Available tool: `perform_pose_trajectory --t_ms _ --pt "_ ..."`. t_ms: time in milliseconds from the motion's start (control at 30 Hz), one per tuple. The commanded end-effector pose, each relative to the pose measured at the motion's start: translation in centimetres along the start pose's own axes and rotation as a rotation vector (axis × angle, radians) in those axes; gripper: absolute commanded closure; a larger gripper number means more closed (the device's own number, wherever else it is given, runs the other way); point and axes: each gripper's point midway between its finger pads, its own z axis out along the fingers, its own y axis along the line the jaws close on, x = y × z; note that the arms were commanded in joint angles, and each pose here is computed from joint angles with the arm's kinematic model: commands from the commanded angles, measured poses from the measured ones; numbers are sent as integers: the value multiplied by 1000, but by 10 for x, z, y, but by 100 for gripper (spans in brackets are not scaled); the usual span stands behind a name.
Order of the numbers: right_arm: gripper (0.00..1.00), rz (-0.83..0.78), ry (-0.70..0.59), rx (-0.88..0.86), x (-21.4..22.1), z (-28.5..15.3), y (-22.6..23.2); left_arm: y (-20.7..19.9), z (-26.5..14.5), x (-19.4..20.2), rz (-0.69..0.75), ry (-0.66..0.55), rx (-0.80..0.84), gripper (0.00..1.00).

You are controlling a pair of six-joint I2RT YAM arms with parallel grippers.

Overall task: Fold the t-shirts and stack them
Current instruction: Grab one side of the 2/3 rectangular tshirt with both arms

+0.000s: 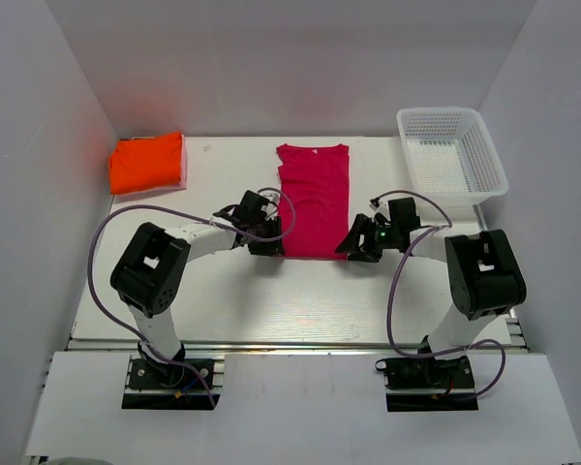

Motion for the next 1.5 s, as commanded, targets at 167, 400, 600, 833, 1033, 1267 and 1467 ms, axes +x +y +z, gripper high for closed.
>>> perform_pose_trajectory --t_ms 167,400,600,833,1033,1267,1467 --pt "52 23 21 20 7 10 -9 -13 12 19 14 64 43 72" --pt "100 28 23 10 5 11 -8 -19 10 17 12 67 47 100" --pt "100 6 67 -6 29 -13 7 -46 -25 27 23 54 167 100" --pt "100 -106 150 -30 78 -69 34 -64 -86 64 82 123 240 100" --pt "100 -189 167 -111 87 -111 75 -101 -158 56 176 55 410 100" --pt "100 -326 88 -183 63 -146 123 -111 -192 44 202 2 425 100" --pt "100 -327 62 -202 43 -145 135 -97 -196 20 155 -85 318 100"
